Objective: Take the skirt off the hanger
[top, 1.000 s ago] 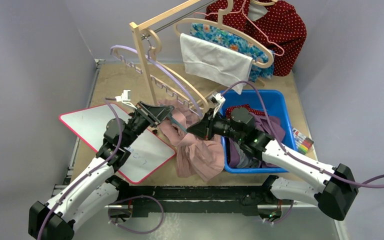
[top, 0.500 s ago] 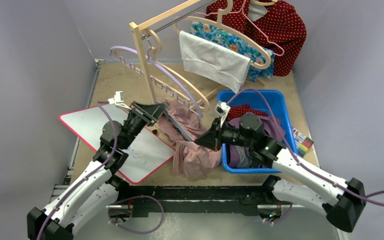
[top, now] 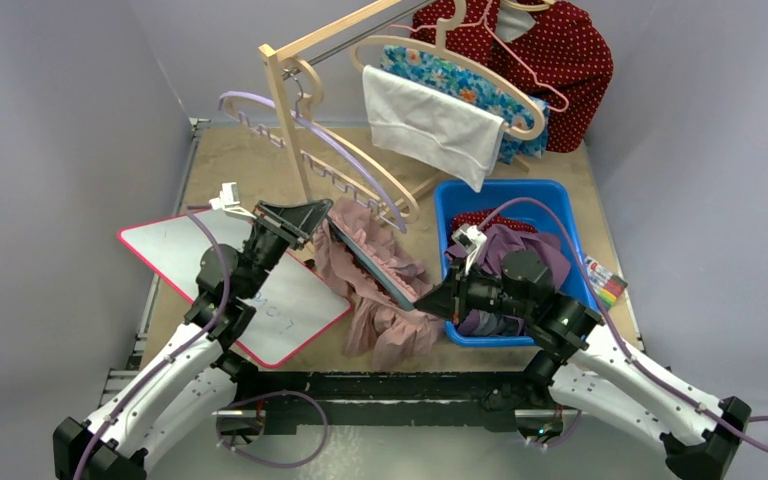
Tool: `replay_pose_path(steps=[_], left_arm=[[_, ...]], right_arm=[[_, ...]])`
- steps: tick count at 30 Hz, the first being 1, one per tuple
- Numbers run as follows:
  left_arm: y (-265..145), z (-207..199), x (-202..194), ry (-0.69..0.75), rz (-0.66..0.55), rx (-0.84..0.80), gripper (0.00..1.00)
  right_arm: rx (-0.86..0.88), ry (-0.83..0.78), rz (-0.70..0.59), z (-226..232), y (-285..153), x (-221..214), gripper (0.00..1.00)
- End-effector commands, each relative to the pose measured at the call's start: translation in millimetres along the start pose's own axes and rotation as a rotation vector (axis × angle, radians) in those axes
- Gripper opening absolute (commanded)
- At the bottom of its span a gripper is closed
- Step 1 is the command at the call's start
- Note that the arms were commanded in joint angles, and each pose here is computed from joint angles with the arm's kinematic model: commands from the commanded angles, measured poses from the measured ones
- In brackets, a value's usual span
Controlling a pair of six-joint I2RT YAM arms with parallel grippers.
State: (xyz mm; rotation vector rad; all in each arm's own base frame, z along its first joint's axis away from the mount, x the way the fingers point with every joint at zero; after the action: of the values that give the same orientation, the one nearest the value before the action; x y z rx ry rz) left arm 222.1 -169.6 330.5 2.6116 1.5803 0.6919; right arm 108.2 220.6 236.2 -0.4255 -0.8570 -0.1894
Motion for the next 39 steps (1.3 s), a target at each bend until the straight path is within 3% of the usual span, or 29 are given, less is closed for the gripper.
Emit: replay_pose_path(steps=[1,7,13,16,26,39], left_arm=[[0,-47,26,-0.044,-0.118,-0.175,0.0],[-2,-61,24,-0.179,-0.091,-0.273,0.0],[-8,-62,22,-0.217,-0.076,-0.285,0.0],[-12,-66,20,-0.248,-0.053,-0.312,0.0],[-22,-80,7,-0.337,0.079,-0.385,0.0],[-53,-165,11,-0.191,0.242,-0.627,0.0]], right_arm=[[-0.04,0.085,0.0,-7,-5,-13,0.0],[-0.021,0.08,-0.103,-8,16,10,0.0],[-0.032,0.103,-0.164,-10,18,18,0.0],[0.04,0.086,-0.294,1,18,38,0.0],[-0.039,-0.002,-0.382,-14,71,93,0.0],[-0.238,0.019,-0.444,-78,71,118,0.0]])
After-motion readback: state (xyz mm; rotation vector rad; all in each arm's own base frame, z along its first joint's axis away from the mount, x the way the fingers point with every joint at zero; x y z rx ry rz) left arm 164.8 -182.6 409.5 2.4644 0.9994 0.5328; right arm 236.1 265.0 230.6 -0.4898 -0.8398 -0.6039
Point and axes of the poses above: each gripper's point midway between its finger pads, its own y axis out along the fingers, its own z axis along the line the jaws close on, x = y × z, the point moved 4 cm from there along -y, back along the fingers, and after that the axes turned 3 degrees about -y, right-handed, at the moved point
